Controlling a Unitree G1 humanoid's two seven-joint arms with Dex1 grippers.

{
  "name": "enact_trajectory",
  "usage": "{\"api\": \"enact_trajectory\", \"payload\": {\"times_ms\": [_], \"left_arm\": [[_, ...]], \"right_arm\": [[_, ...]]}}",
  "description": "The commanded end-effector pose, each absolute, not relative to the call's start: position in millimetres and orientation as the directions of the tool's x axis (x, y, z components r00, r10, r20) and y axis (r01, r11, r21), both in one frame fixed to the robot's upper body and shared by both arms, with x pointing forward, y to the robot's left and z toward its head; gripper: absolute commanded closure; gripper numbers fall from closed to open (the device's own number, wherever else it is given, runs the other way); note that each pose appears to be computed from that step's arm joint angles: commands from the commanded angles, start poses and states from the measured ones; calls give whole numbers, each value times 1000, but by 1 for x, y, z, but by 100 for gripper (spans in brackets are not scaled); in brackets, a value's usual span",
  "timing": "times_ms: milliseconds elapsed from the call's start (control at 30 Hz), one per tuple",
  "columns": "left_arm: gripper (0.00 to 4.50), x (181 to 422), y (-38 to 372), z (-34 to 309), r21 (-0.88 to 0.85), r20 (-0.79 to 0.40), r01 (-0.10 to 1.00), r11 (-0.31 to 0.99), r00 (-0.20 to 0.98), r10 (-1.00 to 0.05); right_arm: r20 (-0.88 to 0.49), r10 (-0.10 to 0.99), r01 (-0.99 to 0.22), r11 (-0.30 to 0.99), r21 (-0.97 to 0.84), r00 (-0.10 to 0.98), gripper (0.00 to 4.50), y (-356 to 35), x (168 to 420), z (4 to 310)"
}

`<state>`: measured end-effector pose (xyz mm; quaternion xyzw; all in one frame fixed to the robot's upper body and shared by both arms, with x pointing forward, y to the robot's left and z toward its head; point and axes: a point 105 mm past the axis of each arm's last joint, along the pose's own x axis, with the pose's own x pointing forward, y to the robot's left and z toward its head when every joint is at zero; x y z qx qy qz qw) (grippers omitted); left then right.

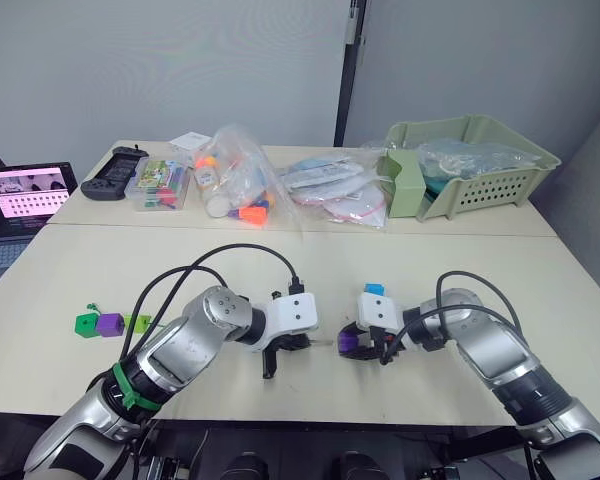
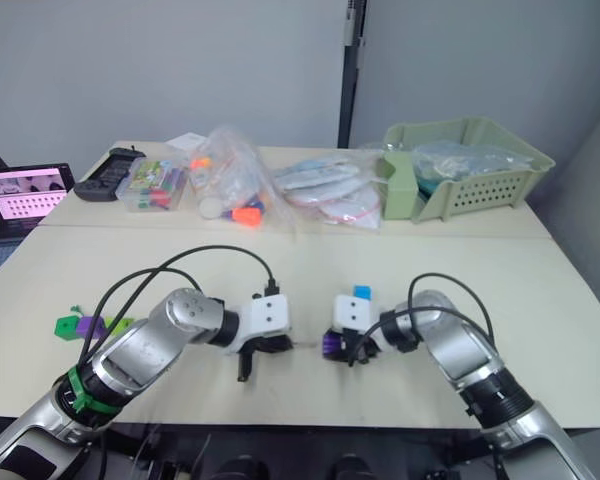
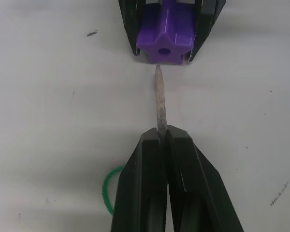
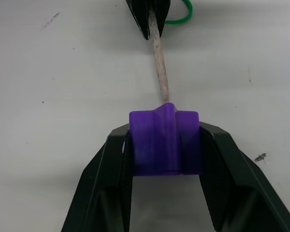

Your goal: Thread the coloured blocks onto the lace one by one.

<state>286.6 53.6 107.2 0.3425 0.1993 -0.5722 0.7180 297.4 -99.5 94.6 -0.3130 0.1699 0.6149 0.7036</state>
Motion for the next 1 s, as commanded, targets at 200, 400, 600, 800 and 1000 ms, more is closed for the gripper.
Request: {"api": "enact_trajectory", "payload": {"times_ms": [200,400,600,800,1000], "left_arm": [[450,288,46,114,299,-668,950,85,272,-693],[450,290,39,113,302,-656,950,83,270,-705],[450,290,24,114,298,-624,952,70,250,-740],[450,289,15,116,290,-586,955,64,231,-777],[450,291,33,115,286,-615,955,75,243,-750]], "right_arm": [[-593,778,-966,66,-249,206,313,-89,296,99],[-585,788,-970,58,-237,190,313,-79,289,98],[-575,796,-971,63,-230,187,313,-73,284,99],[-571,799,-972,71,-222,188,313,-71,283,99],[-594,773,-968,109,-225,225,313,-85,288,95]]}}
